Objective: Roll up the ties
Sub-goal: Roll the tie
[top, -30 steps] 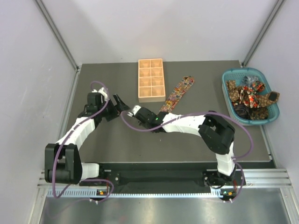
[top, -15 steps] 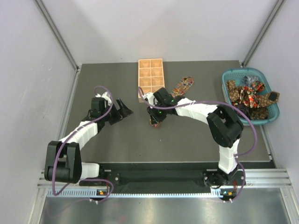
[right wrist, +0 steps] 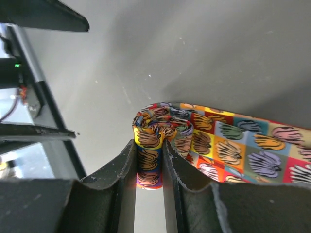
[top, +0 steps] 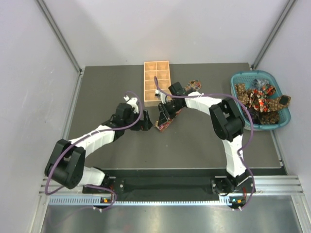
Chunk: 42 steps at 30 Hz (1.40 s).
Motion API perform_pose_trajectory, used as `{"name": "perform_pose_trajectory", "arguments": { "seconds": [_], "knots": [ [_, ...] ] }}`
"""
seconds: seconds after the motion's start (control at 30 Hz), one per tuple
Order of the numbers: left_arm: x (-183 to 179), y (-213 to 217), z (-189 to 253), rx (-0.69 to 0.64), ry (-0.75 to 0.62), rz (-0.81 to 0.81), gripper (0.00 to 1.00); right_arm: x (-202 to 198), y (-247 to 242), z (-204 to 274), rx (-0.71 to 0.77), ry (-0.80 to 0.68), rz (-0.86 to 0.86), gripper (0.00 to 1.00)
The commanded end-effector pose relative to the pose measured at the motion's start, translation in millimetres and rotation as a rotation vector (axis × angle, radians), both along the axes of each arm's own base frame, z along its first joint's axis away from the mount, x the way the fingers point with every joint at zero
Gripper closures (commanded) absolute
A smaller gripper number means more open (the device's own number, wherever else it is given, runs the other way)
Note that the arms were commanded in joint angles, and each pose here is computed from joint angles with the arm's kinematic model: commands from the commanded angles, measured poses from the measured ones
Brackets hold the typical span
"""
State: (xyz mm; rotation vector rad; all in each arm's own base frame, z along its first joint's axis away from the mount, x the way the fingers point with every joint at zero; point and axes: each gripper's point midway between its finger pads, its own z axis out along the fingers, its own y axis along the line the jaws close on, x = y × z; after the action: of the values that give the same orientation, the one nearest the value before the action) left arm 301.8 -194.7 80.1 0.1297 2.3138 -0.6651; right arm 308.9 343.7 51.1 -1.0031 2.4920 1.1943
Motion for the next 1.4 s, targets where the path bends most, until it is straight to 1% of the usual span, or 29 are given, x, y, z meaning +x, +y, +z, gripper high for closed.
{"name": "perform_pose_trajectory", "arguments": {
  "seconds": [0.0, 0.17, 0.2, 0.33, 0.4, 0.5, 0.6, 0.63, 0.83, 0.87, 1.07, 1.37],
  "knots": [
    [27.0, -9.1, 22.6, 0.059, -0.15, -0.023, 0.03, 8.0, -4.3, -3.7, 0.032, 0.043, 0.015, 0.87],
    [28.3, -26.0, 15.0, 0.134, -0.156, -0.073, 0.04, 20.7, -16.8, -16.8, -0.025, 0.028, -0.013, 0.88],
    [32.7, -28.3, 18.8, 0.148, -0.172, -0.068, 0.04, 22.0, -17.0, -17.4, -0.029, 0.022, -0.015, 0.88],
    [33.0, -44.8, 13.4, 0.203, -0.185, -0.132, 0.04, 25.7, -18.4, -24.4, -0.048, 0.003, -0.022, 0.89],
    [38.7, -47.2, 14.5, 0.234, -0.206, -0.13, 0.04, 28.7, -21.0, -29.6, -0.073, -0.007, -0.035, 0.89],
    [39.3, -57.8, 5.4, 0.27, -0.222, -0.191, 0.02, 32.6, -22.1, -34.1, -0.083, -0.018, -0.047, 0.89],
    [40.5, -64.3, 3.9, 0.266, -0.251, -0.223, 0.01, 37.4, -24.6, -39.1, -0.111, -0.036, -0.067, 0.89],
    [39.9, -69.9, 3.2, 0.253, -0.26, -0.257, 0.01, 39.6, -26.7, -38.6, -0.122, -0.045, -0.075, 0.9],
    [40.5, -76.6, -8.9, 0.249, -0.297, -0.305, 0.01, 45.9, -35.8, -41.8, -0.182, -0.094, -0.112, 0.89],
    [39.5, -76.1, -11.5, 0.261, -0.276, -0.311, 0.02, 46.1, -37.0, -42.9, -0.187, -0.098, -0.116, 0.89],
    [38.5, -89.3, -14.9, 0.257, -0.279, -0.374, 0.09, 48.5, -38.0, -40.7, -0.198, -0.125, -0.131, 0.88],
    [26.4, -107.5, -24.3, 0.22, -0.246, -0.478, 0.13, 48.2, -35.7, -38.4, -0.187, -0.14, -0.134, 0.88]
  ]
}}
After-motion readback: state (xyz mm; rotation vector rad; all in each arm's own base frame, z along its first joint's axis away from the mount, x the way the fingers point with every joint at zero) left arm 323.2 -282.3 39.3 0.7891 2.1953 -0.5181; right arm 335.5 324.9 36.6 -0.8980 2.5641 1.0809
